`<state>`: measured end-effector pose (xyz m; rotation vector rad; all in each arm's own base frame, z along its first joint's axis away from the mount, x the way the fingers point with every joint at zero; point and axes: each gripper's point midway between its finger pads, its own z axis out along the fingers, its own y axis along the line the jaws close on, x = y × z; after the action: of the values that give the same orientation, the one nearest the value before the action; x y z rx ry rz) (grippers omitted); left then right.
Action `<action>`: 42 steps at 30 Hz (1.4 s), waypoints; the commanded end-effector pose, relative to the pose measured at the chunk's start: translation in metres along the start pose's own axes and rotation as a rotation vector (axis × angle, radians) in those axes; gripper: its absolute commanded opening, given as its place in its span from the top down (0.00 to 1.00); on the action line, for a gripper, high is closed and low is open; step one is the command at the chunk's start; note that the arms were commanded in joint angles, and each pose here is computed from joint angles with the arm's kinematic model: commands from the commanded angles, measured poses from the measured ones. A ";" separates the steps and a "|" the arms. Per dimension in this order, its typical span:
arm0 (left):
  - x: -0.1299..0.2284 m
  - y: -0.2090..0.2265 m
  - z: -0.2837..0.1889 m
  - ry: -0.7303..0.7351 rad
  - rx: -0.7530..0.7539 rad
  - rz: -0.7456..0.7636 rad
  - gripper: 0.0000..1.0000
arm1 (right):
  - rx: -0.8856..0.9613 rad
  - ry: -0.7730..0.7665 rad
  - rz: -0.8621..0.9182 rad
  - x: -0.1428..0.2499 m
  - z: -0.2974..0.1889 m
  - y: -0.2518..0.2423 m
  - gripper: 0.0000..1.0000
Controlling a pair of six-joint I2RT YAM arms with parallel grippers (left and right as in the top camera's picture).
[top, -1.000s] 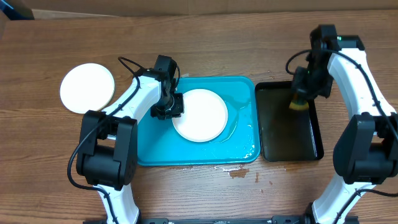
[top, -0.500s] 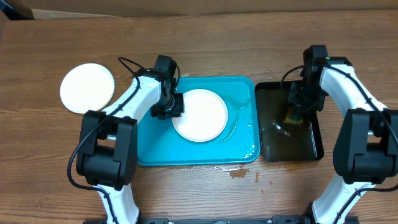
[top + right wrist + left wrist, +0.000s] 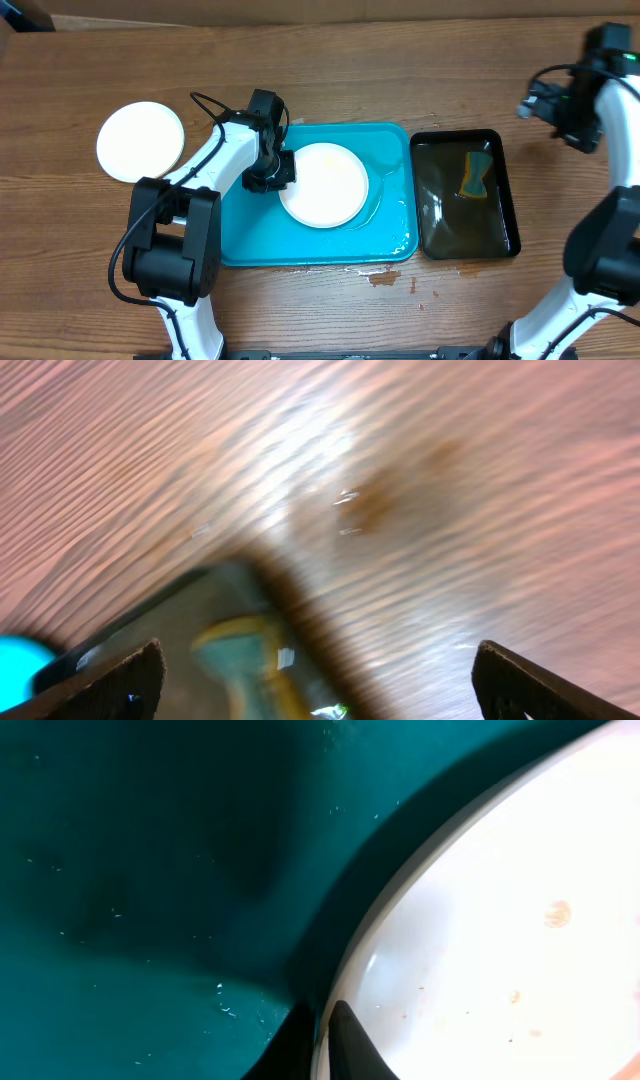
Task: Clean dirty plates on tray and stack at the side
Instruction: 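Return sponge to the black water tray, release, raise right arm, then lift the white plate with left gripper and swing it left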
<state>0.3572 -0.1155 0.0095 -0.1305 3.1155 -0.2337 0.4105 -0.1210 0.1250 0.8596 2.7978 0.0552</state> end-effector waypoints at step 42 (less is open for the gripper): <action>-0.010 -0.260 -0.226 -0.967 -0.411 0.623 0.96 | 0.034 -0.044 0.152 -0.020 -0.012 -0.066 0.00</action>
<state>0.3890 -0.3474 0.2257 0.6251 2.2516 0.1092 0.3861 -0.1838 0.1249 1.0749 2.7222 0.0209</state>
